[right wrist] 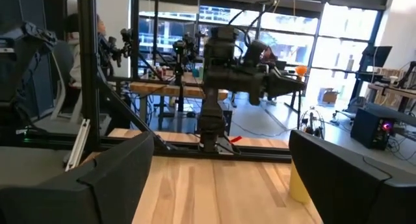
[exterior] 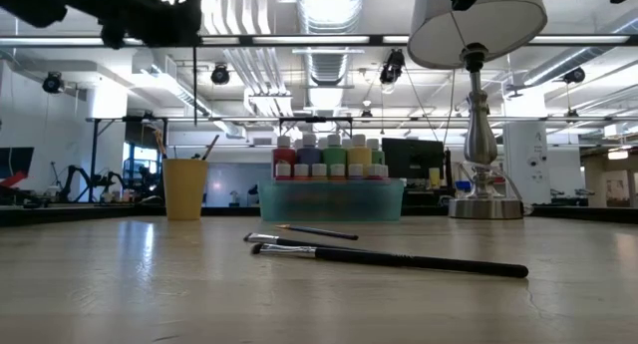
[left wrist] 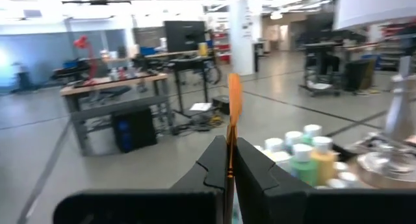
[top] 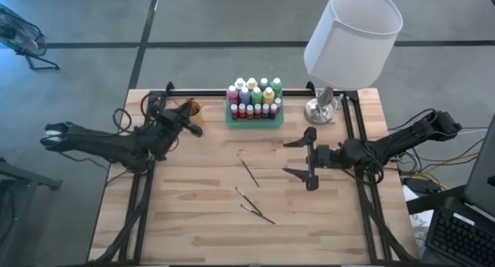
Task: Pick & Place Paint Supplies
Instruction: Put the gold paintbrush into the orange cup
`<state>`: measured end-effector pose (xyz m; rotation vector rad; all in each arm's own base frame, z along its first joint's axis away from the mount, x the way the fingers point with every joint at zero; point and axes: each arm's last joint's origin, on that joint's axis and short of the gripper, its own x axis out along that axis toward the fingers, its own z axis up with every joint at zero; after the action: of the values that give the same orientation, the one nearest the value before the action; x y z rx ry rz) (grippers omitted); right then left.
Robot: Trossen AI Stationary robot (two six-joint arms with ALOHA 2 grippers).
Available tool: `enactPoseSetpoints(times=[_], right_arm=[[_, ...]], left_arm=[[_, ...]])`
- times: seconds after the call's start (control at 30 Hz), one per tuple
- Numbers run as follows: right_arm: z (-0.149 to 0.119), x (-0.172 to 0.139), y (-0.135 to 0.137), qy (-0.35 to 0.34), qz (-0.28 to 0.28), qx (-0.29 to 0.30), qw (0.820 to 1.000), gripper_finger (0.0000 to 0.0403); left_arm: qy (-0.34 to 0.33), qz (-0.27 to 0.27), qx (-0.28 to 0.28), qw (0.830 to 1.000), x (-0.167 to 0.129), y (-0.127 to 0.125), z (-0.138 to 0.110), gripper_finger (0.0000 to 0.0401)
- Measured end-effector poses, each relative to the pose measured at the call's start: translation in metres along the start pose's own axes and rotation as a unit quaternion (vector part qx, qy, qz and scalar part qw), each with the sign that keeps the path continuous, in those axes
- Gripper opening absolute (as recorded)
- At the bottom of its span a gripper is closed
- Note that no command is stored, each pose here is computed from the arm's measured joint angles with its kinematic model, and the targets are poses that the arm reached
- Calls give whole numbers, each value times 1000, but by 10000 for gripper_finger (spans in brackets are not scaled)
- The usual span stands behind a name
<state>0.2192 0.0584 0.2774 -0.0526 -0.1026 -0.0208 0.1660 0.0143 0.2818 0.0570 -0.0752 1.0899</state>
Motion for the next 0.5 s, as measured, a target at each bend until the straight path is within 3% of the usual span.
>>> enactPoseSetpoints(times=[0.23, 0.5], right_arm=[[0, 0, 0, 0, 0, 2, 1000, 358], [0, 0, 0, 1, 0, 2, 1000, 334]], left_arm=[[3, 53, 14, 999, 15, 14, -13, 12], [4, 73, 13, 997, 27, 19, -17, 12]])
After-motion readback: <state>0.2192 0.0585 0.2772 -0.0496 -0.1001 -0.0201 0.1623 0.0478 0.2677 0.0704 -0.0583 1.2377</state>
